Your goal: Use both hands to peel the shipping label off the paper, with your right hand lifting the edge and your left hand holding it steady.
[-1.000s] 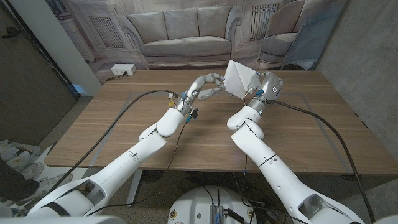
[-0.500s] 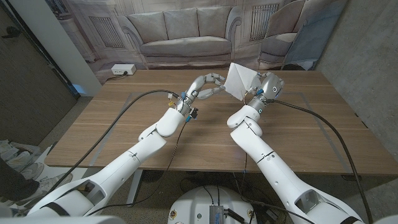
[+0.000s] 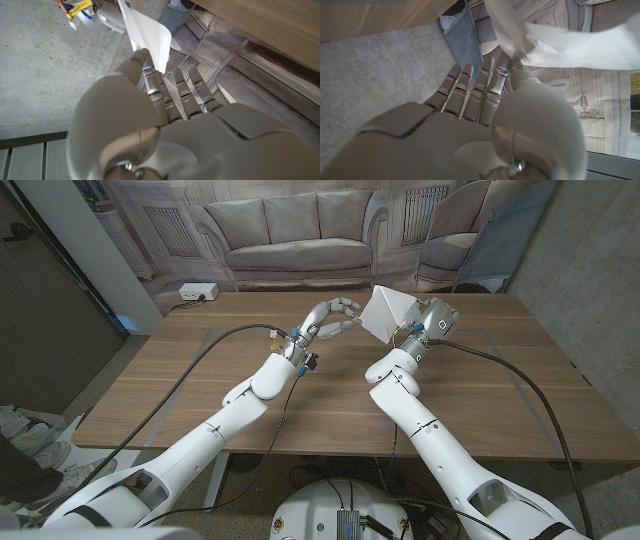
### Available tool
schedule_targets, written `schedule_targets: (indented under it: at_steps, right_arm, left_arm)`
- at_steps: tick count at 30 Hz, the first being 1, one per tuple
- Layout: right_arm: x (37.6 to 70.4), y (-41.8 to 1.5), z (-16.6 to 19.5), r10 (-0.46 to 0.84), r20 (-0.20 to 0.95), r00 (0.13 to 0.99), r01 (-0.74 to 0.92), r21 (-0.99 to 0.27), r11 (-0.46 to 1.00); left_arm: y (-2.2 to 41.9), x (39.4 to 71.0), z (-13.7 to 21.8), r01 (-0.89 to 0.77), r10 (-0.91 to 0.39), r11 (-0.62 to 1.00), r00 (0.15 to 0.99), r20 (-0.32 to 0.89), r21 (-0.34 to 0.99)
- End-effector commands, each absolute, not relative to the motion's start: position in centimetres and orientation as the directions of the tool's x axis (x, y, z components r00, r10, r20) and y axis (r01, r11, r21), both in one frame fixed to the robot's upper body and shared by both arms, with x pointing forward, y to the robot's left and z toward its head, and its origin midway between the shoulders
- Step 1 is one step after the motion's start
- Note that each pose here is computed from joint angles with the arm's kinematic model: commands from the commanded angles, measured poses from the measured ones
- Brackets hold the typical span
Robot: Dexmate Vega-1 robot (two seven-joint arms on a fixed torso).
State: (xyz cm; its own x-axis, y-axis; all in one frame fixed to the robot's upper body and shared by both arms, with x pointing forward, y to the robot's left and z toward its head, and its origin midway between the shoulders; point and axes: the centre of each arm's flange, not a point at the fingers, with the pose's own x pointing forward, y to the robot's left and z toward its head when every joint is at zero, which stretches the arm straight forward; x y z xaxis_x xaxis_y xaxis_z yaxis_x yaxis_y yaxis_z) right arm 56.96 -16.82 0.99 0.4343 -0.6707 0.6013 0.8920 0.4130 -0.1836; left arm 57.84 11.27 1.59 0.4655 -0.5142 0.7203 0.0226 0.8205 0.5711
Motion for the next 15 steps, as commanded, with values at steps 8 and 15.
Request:
schedule_targets:
  at_steps: [8,15]
  right_arm:
    - [57.43,-17.24,0.75,-0.66,0.603,0.448,0.878,-0.16,0.45]
    - [57.43,-17.48,0.5,-0.646,0.601,0.47,0.858,-0.139,0.495]
  left_arm:
    - [11.29,58.28,1.74,0.026,-0.514,0.821,0.467,0.72,0.57]
    - [11.21,58.44,1.81,0.029,-0.518,0.818,0.468,0.716,0.574]
